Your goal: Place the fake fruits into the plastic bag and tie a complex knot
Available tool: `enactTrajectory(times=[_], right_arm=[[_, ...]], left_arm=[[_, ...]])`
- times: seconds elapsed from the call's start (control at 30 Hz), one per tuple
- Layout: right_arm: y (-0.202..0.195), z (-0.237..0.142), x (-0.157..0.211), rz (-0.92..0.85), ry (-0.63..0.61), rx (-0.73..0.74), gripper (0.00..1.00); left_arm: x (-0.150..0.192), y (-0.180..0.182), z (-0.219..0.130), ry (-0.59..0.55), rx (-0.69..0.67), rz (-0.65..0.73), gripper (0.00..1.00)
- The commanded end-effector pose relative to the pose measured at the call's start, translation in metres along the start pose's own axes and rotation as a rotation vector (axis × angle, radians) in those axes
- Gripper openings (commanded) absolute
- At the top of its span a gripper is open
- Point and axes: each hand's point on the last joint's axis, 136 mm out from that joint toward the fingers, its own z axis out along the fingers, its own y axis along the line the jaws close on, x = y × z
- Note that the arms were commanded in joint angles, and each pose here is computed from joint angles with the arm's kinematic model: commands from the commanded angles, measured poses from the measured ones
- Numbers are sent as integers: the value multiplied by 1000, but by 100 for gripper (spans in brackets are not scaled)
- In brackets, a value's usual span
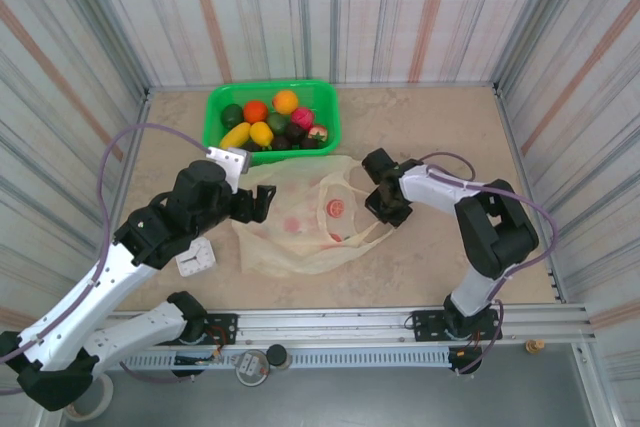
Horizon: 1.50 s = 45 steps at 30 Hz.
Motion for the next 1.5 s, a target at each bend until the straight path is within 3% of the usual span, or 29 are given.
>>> enactTrajectory(times=[0.0, 0.37, 0.57, 0.8, 1.03, 1.2, 1.47], right_arm=[[20, -51, -23, -176, -114, -133, 0], [42, -187, -59, -564, -372, -416, 0], [67, -270, -60, -769, -545, -621, 0], [100, -356, -57, -1122, -975, -847, 0], [122, -411, -40, -1438, -1033, -948, 0], [113, -454, -14, -1571, -1093, -1139, 0], [91, -449, 19, -1671, -1010, -1316, 0]], left_arm=[[-3, 7, -4, -33, -27, -13, 95], [-5, -6, 8, -26, 46, -12, 96], [-37, -29, 0, -99, 154, -42, 89], [-84, -47, 12, -138, 183, -35, 87], [-118, -55, 32, -139, 219, -86, 87], [-139, -42, 36, -166, 273, -160, 86], [-174, -80, 44, -151, 558, -161, 93]])
